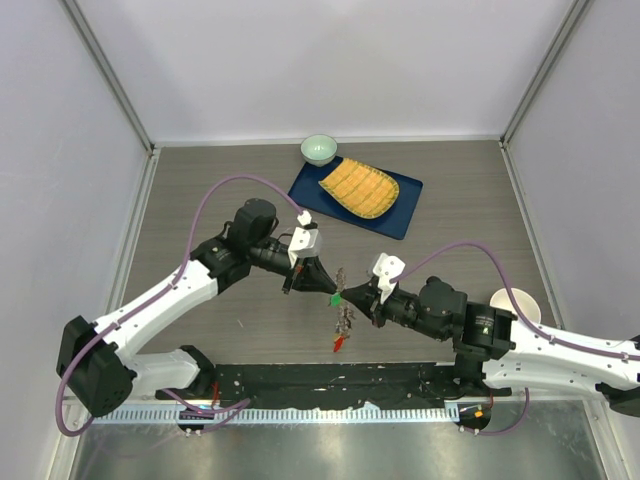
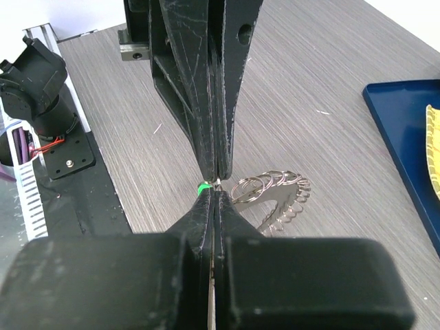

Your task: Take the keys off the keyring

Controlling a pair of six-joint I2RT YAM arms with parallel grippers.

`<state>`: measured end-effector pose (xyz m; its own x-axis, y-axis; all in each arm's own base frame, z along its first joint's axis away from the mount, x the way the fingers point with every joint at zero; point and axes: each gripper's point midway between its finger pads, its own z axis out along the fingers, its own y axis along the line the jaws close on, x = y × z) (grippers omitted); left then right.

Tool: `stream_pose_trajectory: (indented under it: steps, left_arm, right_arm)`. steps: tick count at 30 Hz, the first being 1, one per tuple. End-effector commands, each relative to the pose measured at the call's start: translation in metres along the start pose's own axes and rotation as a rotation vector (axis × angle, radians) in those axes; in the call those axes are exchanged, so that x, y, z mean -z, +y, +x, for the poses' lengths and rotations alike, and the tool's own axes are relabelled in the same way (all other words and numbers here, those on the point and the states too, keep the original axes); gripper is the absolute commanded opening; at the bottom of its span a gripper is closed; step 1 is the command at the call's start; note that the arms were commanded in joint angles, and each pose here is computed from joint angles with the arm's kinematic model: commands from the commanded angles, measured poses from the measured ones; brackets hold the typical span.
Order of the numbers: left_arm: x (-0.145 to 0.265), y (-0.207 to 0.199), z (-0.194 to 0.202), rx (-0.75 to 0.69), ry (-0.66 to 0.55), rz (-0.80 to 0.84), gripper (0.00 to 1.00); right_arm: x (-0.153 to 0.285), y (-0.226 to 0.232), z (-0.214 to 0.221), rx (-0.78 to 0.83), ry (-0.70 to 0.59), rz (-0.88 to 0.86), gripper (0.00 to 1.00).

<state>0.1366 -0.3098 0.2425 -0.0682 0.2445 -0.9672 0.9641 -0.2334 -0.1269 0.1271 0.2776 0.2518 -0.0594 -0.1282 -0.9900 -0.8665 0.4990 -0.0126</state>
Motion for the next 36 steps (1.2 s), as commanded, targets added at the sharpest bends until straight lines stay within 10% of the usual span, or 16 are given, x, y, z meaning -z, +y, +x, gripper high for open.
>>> stream_pose_trajectory:
  steps: [1, 36]
  left_arm:
    - [0.005, -0.002, -0.029, -0.099, -0.042, -0.014, 0.0]
    - [-0.001, 0.013, -0.004, -0.024, -0.006, -0.061, 0.0]
  right_arm:
    - [0.002, 0.001, -0.024, -0.055, -0.096, 0.001, 0.01]
    - [0.01, -0.01, -0.055, -0.076, -0.233, 0.048, 0.01]
